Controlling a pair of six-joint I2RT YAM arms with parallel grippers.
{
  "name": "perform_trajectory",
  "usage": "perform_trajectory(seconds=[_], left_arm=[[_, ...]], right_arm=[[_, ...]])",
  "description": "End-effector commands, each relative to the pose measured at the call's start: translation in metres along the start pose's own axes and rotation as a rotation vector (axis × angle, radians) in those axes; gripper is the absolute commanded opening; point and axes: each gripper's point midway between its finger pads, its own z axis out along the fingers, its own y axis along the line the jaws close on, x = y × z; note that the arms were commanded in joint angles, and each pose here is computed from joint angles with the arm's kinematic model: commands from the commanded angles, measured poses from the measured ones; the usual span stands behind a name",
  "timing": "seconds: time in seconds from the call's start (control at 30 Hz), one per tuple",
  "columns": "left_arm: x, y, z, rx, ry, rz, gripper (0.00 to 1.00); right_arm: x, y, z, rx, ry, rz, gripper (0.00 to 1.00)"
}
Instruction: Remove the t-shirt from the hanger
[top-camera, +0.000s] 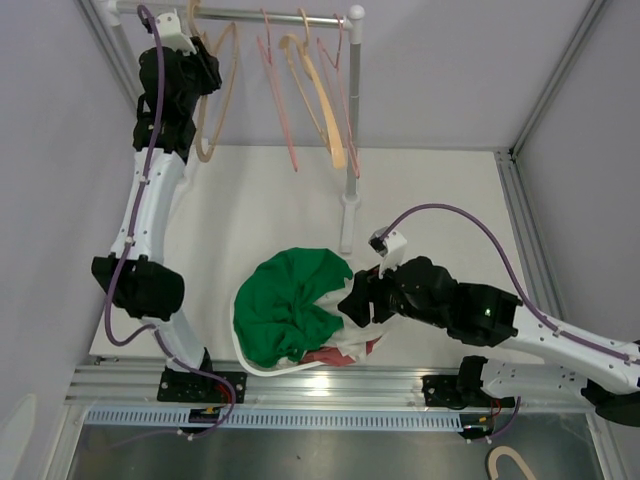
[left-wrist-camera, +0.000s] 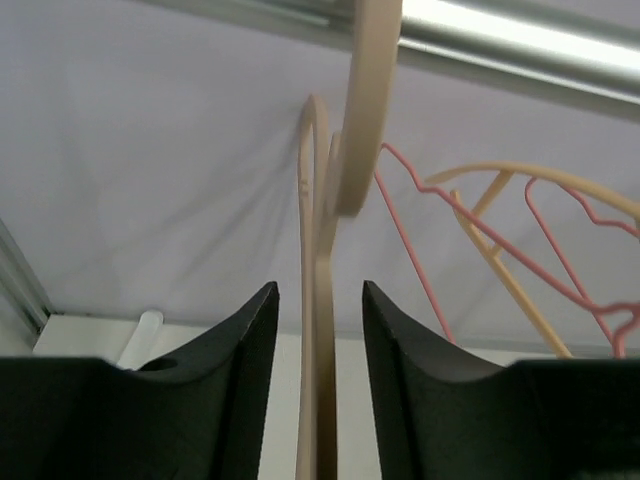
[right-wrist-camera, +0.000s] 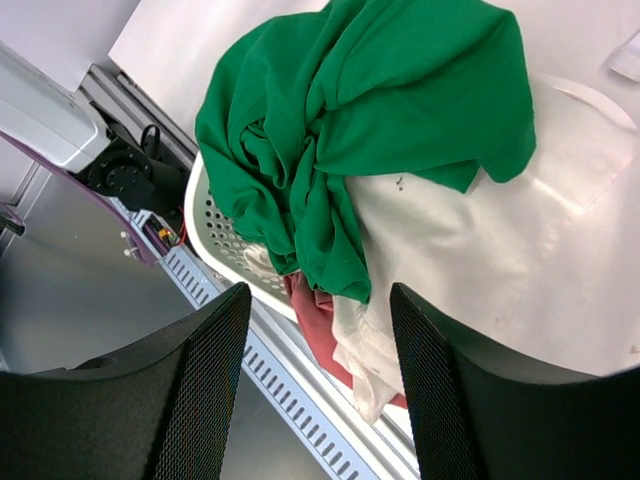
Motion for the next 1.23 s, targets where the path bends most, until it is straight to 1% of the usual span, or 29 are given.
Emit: perform_trajectory(seconds=[0.0, 0.03, 0.07, 0.1, 0.13, 0.17, 0.2, 0.23, 0.3, 0.33, 0.37, 0.4, 0.43, 0.47, 0.5, 0.53, 0.57, 0.63, 0.67, 0.7, 0.73, 0.77, 0.83, 0.93, 1.2], left_arm=[[-0.061, -0.012, -0.061, 0.027, -0.104, -0.037, 0.44], [-0.055, -0.008, -0.069, 0.003, -0.089, -0.033, 0.52], [-0.058, 0.000, -0.079, -0.050, -0.097, -0.031, 0.56], [-0.065, 0.003, -0.100, -0.061, -0.112, -0.035, 0.61], [-0.057, 0.007, -0.108, -0.076, -0.095, -0.036, 0.70], [-0.057, 0.008, -0.120, -0.081, -0.091, -0.036, 0.73], [-0.066, 0.008, -0.142, -0.077, -0.110, -0.036, 0.77], [-0.061, 0.010, -0.152, -0.085, -0.094, -0.039, 0.98], [-0.054, 0.010, -0.175, -0.080, -0.066, -0.059, 0.99], [-0.061, 0.007, -0.199, -0.057, -0.087, -0.067, 1.00], [-0.061, 0.004, -0.212, -0.039, -0.084, -0.079, 0.99], [-0.051, -0.002, -0.220, 0.003, -0.059, -0.079, 0.99], [-0.062, -0.006, -0.245, 0.029, -0.092, -0.082, 0.99], [-0.059, -0.008, -0.257, 0.043, -0.075, -0.087, 1.00], [-0.050, -0.011, -0.265, 0.069, -0.053, -0.088, 0.99], [-0.045, -0.017, -0.275, 0.105, -0.039, -0.088, 1.00], [-0.041, -0.018, -0.295, 0.127, -0.038, -0.088, 0.99], [-0.013, -0.022, -0.308, 0.171, 0.024, -0.090, 1.00], [-0.017, -0.025, -0.330, 0.194, -0.011, -0.090, 0.99], [0.006, -0.022, -0.331, 0.193, 0.032, -0.090, 1.00], [0.012, -0.021, -0.339, 0.198, 0.038, -0.088, 0.99], [0.010, -0.020, -0.356, 0.206, 0.006, -0.086, 0.99], [0.033, -0.015, -0.363, 0.200, 0.037, -0.073, 0.99], [0.045, -0.010, -0.377, 0.194, 0.036, -0.056, 1.00], [0.082, 0.002, -0.378, 0.155, 0.123, -0.019, 1.00]], right_arm=[[-0.019, 0.014, 0.003, -0.053, -0.061, -0.020, 0.63], [-0.022, 0.013, 0.002, -0.051, -0.070, -0.031, 0.66], [-0.026, 0.013, 0.002, -0.048, -0.080, -0.044, 0.66], [-0.036, 0.016, 0.000, -0.054, -0.106, -0.071, 0.69], [-0.043, 0.015, -0.002, -0.052, -0.125, -0.081, 0.72], [-0.051, 0.015, -0.004, -0.054, -0.144, -0.093, 0.74], [-0.060, 0.014, -0.007, -0.052, -0.170, -0.115, 0.82], [-0.075, 0.012, -0.012, -0.043, -0.206, -0.111, 0.85], [-0.089, 0.014, -0.018, -0.065, -0.234, -0.127, 0.89], [-0.094, 0.014, -0.019, -0.068, -0.244, -0.130, 0.89], [-0.104, 0.011, -0.024, -0.061, -0.269, -0.124, 0.91], [-0.106, 0.010, -0.025, -0.066, -0.270, -0.131, 0.94], [-0.109, 0.009, -0.027, -0.063, -0.276, -0.135, 0.95], [-0.114, 0.005, -0.028, -0.052, -0.285, -0.130, 0.95], [-0.113, 0.002, -0.029, -0.044, -0.279, -0.130, 0.99], [-0.113, 0.002, -0.030, -0.044, -0.280, -0.133, 0.99], [-0.113, -0.002, -0.030, -0.035, -0.277, -0.130, 0.99], [-0.113, -0.009, -0.032, -0.013, -0.278, -0.124, 1.00], [-0.111, -0.013, -0.032, -0.002, -0.272, -0.122, 0.99], [-0.110, -0.018, -0.031, 0.016, -0.270, -0.117, 0.99], [-0.110, -0.021, -0.032, 0.025, -0.271, -0.114, 0.99], [-0.109, -0.024, -0.034, 0.029, -0.273, -0.115, 1.00], [-0.111, -0.029, -0.037, 0.041, -0.289, -0.114, 1.00], [-0.113, -0.034, -0.043, 0.056, -0.303, -0.118, 1.00], [-0.117, -0.042, -0.047, 0.086, -0.316, -0.098, 1.00]])
